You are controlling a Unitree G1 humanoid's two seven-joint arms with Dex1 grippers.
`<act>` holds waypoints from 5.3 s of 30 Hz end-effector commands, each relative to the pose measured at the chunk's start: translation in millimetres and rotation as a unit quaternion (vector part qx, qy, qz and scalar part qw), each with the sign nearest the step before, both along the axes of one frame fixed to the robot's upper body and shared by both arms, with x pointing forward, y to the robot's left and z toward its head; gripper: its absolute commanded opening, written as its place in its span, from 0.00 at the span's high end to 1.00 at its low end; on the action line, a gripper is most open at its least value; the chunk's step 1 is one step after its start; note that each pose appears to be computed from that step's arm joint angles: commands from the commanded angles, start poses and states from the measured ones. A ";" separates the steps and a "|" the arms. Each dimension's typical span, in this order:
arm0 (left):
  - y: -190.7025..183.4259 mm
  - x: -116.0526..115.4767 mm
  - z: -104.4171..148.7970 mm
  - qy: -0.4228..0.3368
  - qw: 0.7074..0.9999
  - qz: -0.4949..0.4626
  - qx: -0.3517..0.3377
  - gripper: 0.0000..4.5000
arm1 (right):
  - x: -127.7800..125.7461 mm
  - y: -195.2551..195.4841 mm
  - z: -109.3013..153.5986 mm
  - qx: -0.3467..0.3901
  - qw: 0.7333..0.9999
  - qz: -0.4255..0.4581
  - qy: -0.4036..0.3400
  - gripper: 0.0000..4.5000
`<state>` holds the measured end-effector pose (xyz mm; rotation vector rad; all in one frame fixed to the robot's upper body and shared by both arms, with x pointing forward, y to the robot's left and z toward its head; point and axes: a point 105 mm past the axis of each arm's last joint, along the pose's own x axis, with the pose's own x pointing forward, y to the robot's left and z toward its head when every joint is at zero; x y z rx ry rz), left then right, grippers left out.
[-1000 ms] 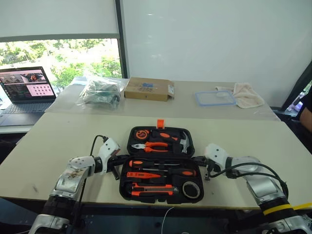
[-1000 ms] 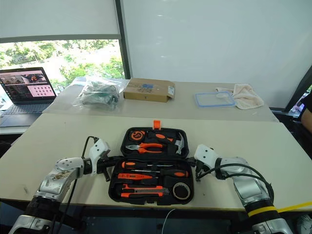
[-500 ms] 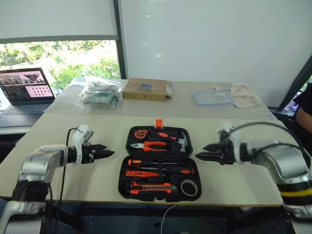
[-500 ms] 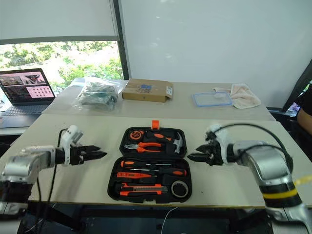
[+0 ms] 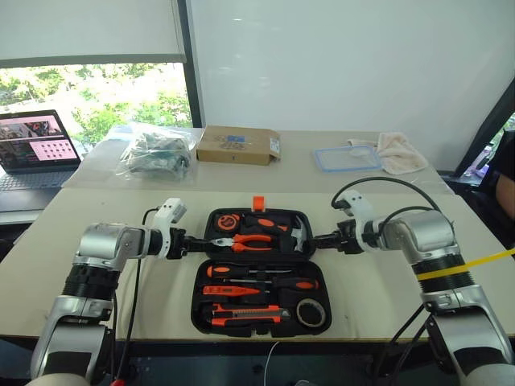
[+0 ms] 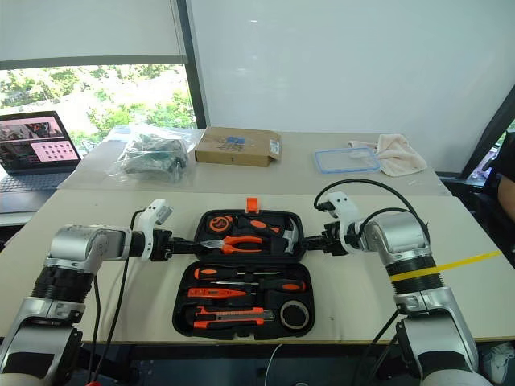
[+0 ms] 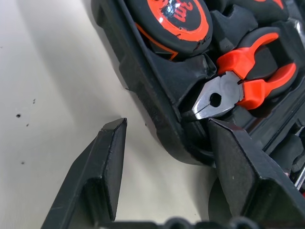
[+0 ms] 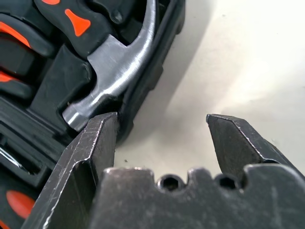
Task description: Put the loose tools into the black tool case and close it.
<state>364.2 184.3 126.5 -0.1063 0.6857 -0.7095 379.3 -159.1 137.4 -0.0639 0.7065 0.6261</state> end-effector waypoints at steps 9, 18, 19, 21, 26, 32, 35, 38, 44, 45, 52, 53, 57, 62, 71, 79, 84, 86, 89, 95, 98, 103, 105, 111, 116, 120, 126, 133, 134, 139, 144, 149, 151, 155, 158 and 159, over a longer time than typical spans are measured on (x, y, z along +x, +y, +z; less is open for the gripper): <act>7.3 10.1 2.6 -0.013 0.999 0.024 0.031 0.87 | 13.3 3.8 -6.7 -0.028 1.000 -0.011 0.009 0.78; 6.1 18.7 7.9 -0.070 0.996 0.059 -0.004 1.00 | 20.3 15.2 27.0 0.005 0.992 0.037 -0.118 0.99; 5.8 23.4 14.5 -0.109 0.992 0.065 -0.016 1.00 | 18.7 18.2 34.0 0.006 0.986 0.059 -0.156 0.99; 5.2 27.6 24.9 -0.167 0.983 0.069 -0.033 1.00 | 15.7 20.6 41.1 0.000 0.976 0.083 -0.203 0.99; 3.4 12.4 49.3 -0.394 0.919 0.008 0.022 1.00 | -7.1 5.2 42.2 -0.155 0.881 0.177 -0.410 0.99; 0.5 -27.1 29.4 -0.526 0.838 -0.089 0.118 1.00 | -31.4 -23.9 11.0 -0.238 0.820 0.194 -0.482 0.99; 3.0 -42.8 6.0 -0.539 0.811 -0.147 0.173 1.00 | -42.8 -29.6 -0.4 -0.267 0.790 0.218 -0.507 0.99; 11.6 -55.4 -20.0 -0.534 0.782 -0.217 0.236 1.00 | -57.3 -35.5 -21.6 -0.308 0.759 0.270 -0.506 0.99; 19.7 -57.3 -33.9 -0.512 0.777 -0.267 0.251 0.84 | -60.5 -53.9 -38.6 -0.327 0.763 0.280 -0.483 0.68; 20.4 -56.6 -32.0 -0.512 0.780 -0.266 0.243 0.77 | -59.7 -55.1 -37.7 -0.327 0.764 0.279 -0.482 0.60; 41.5 -45.3 -24.9 -0.476 0.818 -0.228 0.229 0.23 | -59.8 -63.2 -27.5 -0.310 0.780 0.263 -0.476 0.07; 44.6 -43.1 -23.3 -0.471 0.825 -0.217 0.224 0.23 | -60.3 -65.1 -25.6 -0.305 0.786 0.258 -0.472 0.01; 57.0 -24.2 -7.2 -0.435 0.874 -0.134 0.173 0.29 | -90.8 -60.3 -24.7 -0.183 0.861 0.263 -0.394 0.21; 50.3 -7.2 6.1 -0.398 0.902 -0.111 0.128 0.65 | -134.0 -36.9 -26.7 -0.102 0.893 0.310 -0.311 0.60; -4.0 16.6 2.5 -0.352 0.912 -0.181 0.109 1.00 | -183.9 9.4 -58.0 -0.052 0.906 0.371 -0.197 0.98; -28.2 7.3 -14.3 -0.306 0.912 -0.259 0.090 1.00 | -138.8 34.5 -50.1 -0.071 0.904 0.326 -0.266 0.98; -20.2 -3.0 -19.5 -0.293 0.918 -0.256 0.075 1.00 | -103.5 30.9 -36.1 -0.101 0.900 0.284 -0.314 0.98; -16.2 -4.5 -16.2 -0.298 0.924 -0.233 0.062 1.00 | -87.2 29.7 -28.8 -0.111 0.897 0.267 -0.333 0.98; -12.2 -6.9 -9.5 -0.305 0.931 -0.197 0.044 1.00 | -70.1 27.7 -23.9 -0.125 0.893 0.257 -0.348 0.98; -4.2 -9.5 15.8 -0.347 0.930 -0.120 0.020 1.00 | -56.2 15.1 -21.1 -0.134 0.895 0.243 -0.349 0.98; -3.2 -8.7 43.0 -0.380 0.920 -0.099 -0.008 1.00 | -65.9 1.2 -14.0 -0.075 0.922 0.201 -0.321 0.93; -37.2 -27.1 62.7 -0.371 0.904 -0.207 -0.038 1.00 | -103.1 10.3 -10.3 0.019 0.943 0.179 -0.280 0.61; -51.9 -29.7 57.9 -0.359 0.899 -0.251 -0.021 1.00 | -112.6 18.1 -16.0 0.032 0.948 0.165 -0.269 0.44; -84.1 -23.3 41.2 -0.343 0.887 -0.310 -0.003 1.00 | -120.0 42.5 -33.3 0.060 0.959 0.122 -0.248 0.22; -92.5 -14.2 27.3 -0.335 0.886 -0.319 0.020 1.00 | -113.2 58.5 -41.8 0.064 0.964 0.090 -0.242 0.22; -92.6 -11.7 21.9 -0.330 0.888 -0.320 0.025 1.00 | -113.1 64.1 -44.9 0.073 0.965 0.076 -0.241 0.22; -90.5 -10.7 15.3 -0.322 0.891 -0.320 0.030 1.00 | -109.1 70.8 -48.8 0.085 0.964 0.064 -0.244 0.22; -90.6 -11.3 14.6 -0.321 0.890 -0.321 0.035 1.00 | -101.4 71.3 -56.7 0.079 0.966 0.057 -0.241 0.22; -90.5 -11.5 13.9 -0.320 0.890 -0.322 0.037 1.00 | -100.3 71.7 -56.9 0.079 0.965 0.056 -0.242 0.22; -87.1 -13.4 6.8 -0.309 0.892 -0.326 0.055 1.00 | -98.1 73.0 -56.5 0.084 0.964 0.057 -0.246 0.22; -87.2 -16.0 2.3 -0.303 0.893 -0.327 0.056 1.00 | -99.9 74.5 -54.8 0.092 0.962 0.061 -0.249 0.46; -88.2 -16.7 -0.8 -0.300 0.893 -0.329 0.062 1.00 | -102.5 72.6 -56.8 0.085 0.963 0.068 -0.246 0.72; -88.0 -16.7 -3.3 -0.295 0.894 -0.331 0.068 1.00 | -102.5 70.5 -56.3 0.082 0.963 0.066 -0.247 0.72; -88.0 -18.8 -10.4 -0.285 0.893 -0.340 0.078 1.00 | -103.8 69.0 -48.1 0.089 0.957 0.076 -0.264 0.72; -88.1 -19.2 -11.5 -0.284 0.893 -0.341 0.079 1.00 | -105.1 68.4 -45.7 0.082 0.955 0.086 -0.273 0.72; -88.1 -19.2 -11.8 -0.283 0.893 -0.341 0.079 1.00 | -105.5 68.0 -45.3 0.082 0.954 0.088 -0.274 0.72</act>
